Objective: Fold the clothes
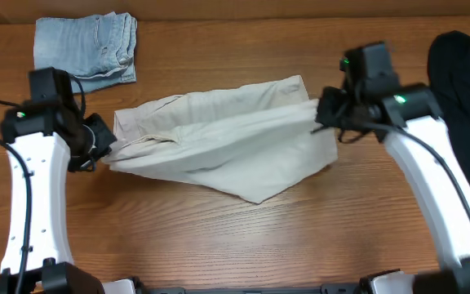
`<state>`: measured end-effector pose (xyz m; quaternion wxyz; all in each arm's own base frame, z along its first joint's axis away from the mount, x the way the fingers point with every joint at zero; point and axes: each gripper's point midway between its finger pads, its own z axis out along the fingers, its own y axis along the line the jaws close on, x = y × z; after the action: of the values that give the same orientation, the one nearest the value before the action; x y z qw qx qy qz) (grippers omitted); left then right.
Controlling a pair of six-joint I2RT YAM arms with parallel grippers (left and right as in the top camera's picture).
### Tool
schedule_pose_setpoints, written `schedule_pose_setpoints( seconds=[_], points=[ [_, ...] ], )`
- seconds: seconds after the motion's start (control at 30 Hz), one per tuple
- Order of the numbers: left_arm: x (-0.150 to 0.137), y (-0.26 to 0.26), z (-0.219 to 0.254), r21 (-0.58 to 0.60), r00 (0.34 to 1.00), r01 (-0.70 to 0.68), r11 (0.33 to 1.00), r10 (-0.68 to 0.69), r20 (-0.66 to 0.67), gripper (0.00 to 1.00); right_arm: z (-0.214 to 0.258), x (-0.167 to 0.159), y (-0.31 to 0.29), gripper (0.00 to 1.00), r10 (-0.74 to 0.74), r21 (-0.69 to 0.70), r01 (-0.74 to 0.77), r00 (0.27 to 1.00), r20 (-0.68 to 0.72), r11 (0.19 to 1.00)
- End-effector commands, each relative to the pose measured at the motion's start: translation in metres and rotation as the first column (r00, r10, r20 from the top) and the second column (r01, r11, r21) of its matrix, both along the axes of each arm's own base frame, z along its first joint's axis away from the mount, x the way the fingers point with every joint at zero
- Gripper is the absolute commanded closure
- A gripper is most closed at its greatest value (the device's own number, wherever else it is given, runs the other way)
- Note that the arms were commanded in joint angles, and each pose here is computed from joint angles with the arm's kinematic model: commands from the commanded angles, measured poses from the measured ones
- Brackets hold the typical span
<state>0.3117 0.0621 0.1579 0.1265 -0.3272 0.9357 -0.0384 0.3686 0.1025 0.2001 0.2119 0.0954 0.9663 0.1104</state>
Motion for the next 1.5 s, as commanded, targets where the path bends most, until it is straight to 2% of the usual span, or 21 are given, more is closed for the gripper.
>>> schedule_pose_setpoints(
  seconds=[0.0, 0.17, 0.3, 0.4, 0.47, 0.53, 0.6, 0.63, 0.67, 0.7, 0.83, 0.97, 1.1, 1.3, 1.47],
  points=[
    [0.006, 0.018, -0.018, 0.078, 0.998, -0.064, 0.995, 0.062, 0.023, 0.96, -0.024, 0.026, -0.011, 0.96, -0.002, -0.074, 0.003, 1.000, 0.010, 0.997],
    [0.027, 0.035, -0.027, 0.128, 0.981, -0.167, 0.978, 0.152, 0.120, 0.95, -0.051, 0.060, -0.005, 0.96, 0.008, -0.084, -0.005, 0.999, 0.040, 0.996],
    [0.044, 0.048, -0.029, 0.173, 0.967, -0.205, 0.963, 0.172, 0.187, 0.94, -0.060, 0.084, -0.008, 0.95, -0.002, -0.105, 0.012, 0.995, 0.097, 0.994],
    [0.057, 0.053, -0.032, 0.179, 0.961, -0.213, 0.961, 0.172, 0.218, 0.90, -0.059, 0.098, -0.012, 0.87, -0.018, -0.094, 0.032, 0.990, 0.140, 0.995],
    [0.062, 0.054, -0.038, 0.179, 0.960, -0.213, 0.960, 0.172, 0.221, 0.84, -0.061, 0.105, -0.016, 0.77, -0.029, -0.089, 0.043, 0.987, 0.157, 0.995],
    [0.065, 0.055, -0.045, 0.180, 0.962, -0.212, 0.961, 0.173, 0.210, 0.60, -0.064, 0.111, -0.019, 0.55, -0.038, -0.088, 0.053, 0.985, 0.167, 0.995],
    [0.066, 0.057, -0.051, 0.188, 0.964, -0.214, 0.959, 0.176, 0.199, 0.23, -0.068, 0.116, -0.024, 0.28, -0.045, -0.089, 0.061, 0.984, 0.171, 0.994],
    [0.065, 0.060, -0.052, 0.202, 0.964, -0.221, 0.954, 0.183, 0.193, 0.13, -0.071, 0.118, -0.026, 0.12, -0.050, -0.089, 0.066, 0.984, 0.170, 0.994],
    [0.064, 0.062, -0.052, 0.209, 0.964, -0.224, 0.952, 0.185, 0.192, 0.02, -0.072, 0.118, -0.029, 0.04, -0.055, -0.089, 0.071, 0.984, 0.167, 0.993],
    [0.064, 0.062, -0.052, 0.211, 0.964, -0.221, 0.952, 0.181, 0.192, 0.00, -0.074, 0.117, -0.032, 0.00, -0.062, -0.091, 0.077, 0.985, 0.159, 0.993],
    [0.066, 0.060, -0.039, 0.202, 0.970, -0.196, 0.960, 0.158, 0.186, 0.00, -0.077, 0.111, -0.042, 0.00, -0.077, -0.074, 0.086, 0.990, 0.118, 0.994],
    [0.063, 0.053, -0.022, 0.214, 0.990, -0.078, 0.974, 0.050, 0.135, 0.00, -0.080, 0.099, -0.047, 0.00, -0.078, -0.024, 0.079, 0.996, 0.044, 0.997],
    [0.058, 0.052, 0.000, 0.231, 0.995, -0.018, 0.973, -0.004, 0.098, 0.00, -0.075, 0.089, -0.048, 0.00, -0.069, 0.031, 0.069, 0.998, -0.012, 0.997],
    [0.078, 0.049, 0.065, 0.230, 0.977, 0.006, 0.973, -0.055, 0.207, 0.00, -0.048, 0.080, -0.039, 0.00, 0.003, 0.050, -0.001, 0.999, -0.034, 0.999],
    [0.090, 0.028, 0.092, 0.186, 0.944, 0.130, 0.974, -0.179, 0.278, 0.00, -0.036, 0.074, -0.021, 0.00, 0.090, 0.059, -0.088, 0.995, -0.035, 0.994]
  ],
)
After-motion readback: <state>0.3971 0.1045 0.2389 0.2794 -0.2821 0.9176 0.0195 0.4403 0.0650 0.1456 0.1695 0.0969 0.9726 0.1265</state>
